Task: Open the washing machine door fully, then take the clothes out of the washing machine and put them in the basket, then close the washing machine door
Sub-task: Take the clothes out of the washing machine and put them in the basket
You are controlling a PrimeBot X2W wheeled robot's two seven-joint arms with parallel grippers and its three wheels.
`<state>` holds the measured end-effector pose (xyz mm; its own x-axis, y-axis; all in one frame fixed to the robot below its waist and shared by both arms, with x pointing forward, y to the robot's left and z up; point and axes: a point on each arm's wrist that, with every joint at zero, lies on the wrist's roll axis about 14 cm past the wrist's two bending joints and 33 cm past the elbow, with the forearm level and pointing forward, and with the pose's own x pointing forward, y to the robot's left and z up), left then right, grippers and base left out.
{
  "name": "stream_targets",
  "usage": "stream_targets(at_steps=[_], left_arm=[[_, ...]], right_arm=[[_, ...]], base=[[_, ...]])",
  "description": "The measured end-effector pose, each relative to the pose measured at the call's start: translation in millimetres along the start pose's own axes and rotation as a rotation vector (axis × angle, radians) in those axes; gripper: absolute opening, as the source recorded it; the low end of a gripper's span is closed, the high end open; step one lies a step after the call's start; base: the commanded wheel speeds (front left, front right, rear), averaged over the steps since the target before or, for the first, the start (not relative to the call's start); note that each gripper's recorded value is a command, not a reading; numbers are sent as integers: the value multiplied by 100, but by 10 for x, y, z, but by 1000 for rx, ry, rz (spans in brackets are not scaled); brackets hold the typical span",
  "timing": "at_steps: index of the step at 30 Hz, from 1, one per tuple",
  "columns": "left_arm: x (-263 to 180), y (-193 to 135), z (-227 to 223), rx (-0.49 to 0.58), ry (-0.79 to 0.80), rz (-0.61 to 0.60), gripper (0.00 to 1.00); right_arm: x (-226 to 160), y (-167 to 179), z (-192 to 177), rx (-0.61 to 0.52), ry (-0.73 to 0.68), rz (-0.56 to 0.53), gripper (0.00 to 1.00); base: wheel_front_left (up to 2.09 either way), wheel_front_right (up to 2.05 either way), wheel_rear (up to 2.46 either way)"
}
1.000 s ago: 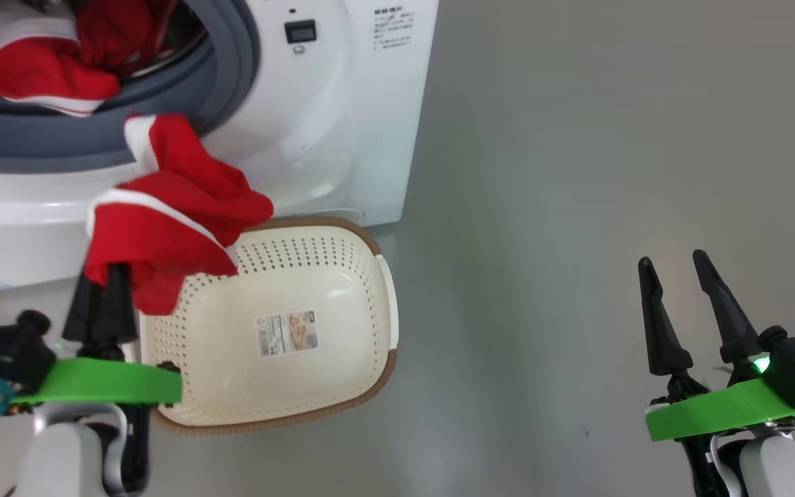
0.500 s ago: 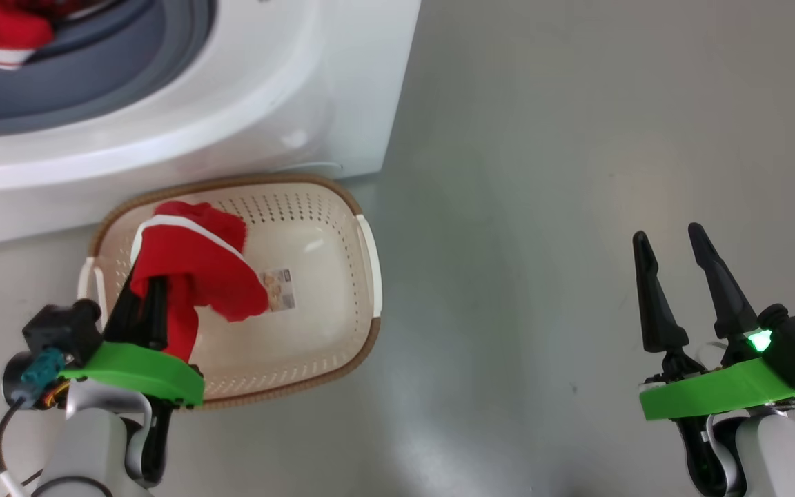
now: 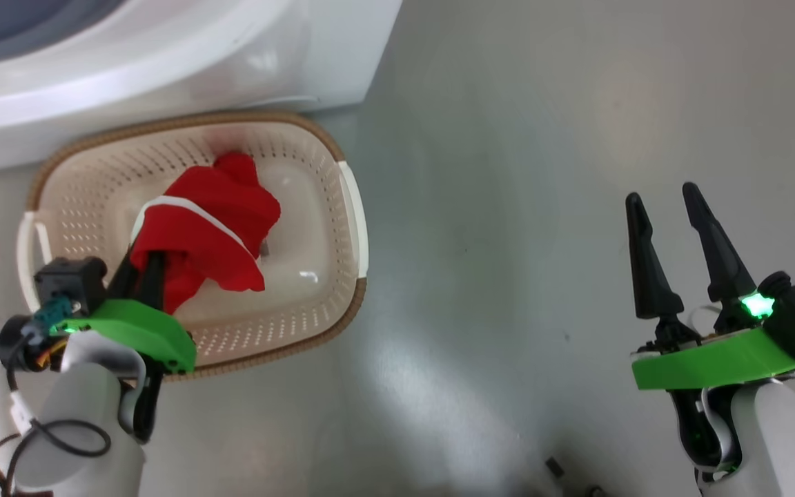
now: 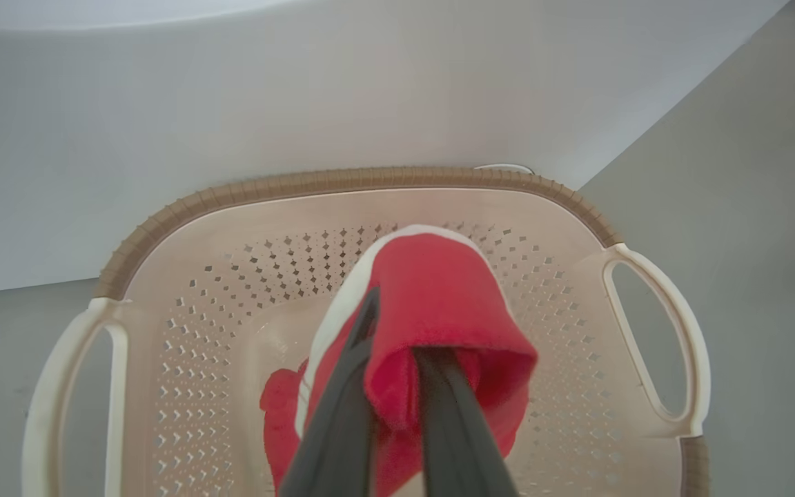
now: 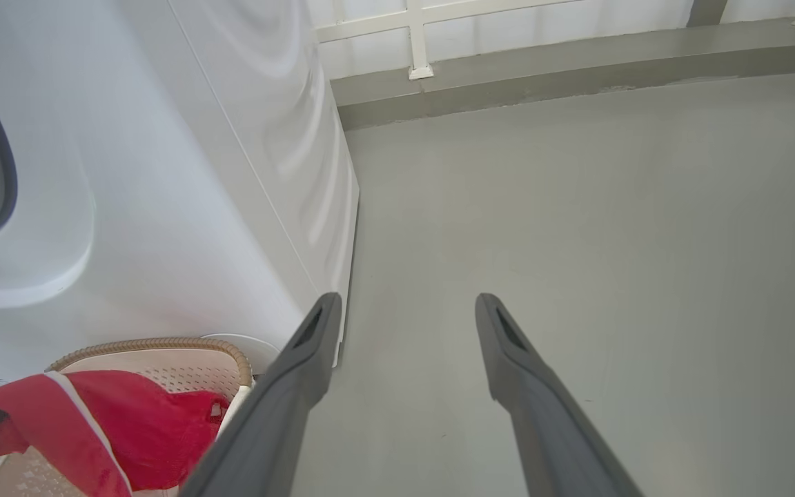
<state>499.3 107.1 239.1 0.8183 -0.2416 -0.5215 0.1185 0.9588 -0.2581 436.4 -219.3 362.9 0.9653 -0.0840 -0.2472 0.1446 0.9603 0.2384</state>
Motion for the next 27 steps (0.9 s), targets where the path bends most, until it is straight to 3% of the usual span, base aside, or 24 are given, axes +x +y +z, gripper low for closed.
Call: stream_targets(at_steps=[11, 19, 21, 22, 23, 25, 27], left_arm=[[259, 115, -542, 10, 156, 5, 2], [403, 144, -610, 8, 174, 4, 0], [402, 142, -596, 7, 172, 4, 26], [398, 140, -592, 7, 172, 4, 26], [394, 136, -581, 6, 170, 4, 46], [388, 124, -548, -2, 163, 5, 100], [378, 104, -503, -13, 153, 6, 100]], right_arm=[[142, -82, -269, -15, 55, -15, 100], [216, -99, -370, -19, 71, -16, 100], [220, -94, -359, -19, 68, -14, 100], [224, -89, -351, -19, 65, -13, 100], [224, -85, -343, -18, 63, -12, 100], [221, -77, -330, -16, 61, -10, 100], [219, -63, -299, -15, 54, -7, 100]], base=[[0, 0, 0], [0, 0, 0], [0, 0, 0], [0, 0, 0], [0, 0, 0], [0, 0, 0], [0, 0, 0]])
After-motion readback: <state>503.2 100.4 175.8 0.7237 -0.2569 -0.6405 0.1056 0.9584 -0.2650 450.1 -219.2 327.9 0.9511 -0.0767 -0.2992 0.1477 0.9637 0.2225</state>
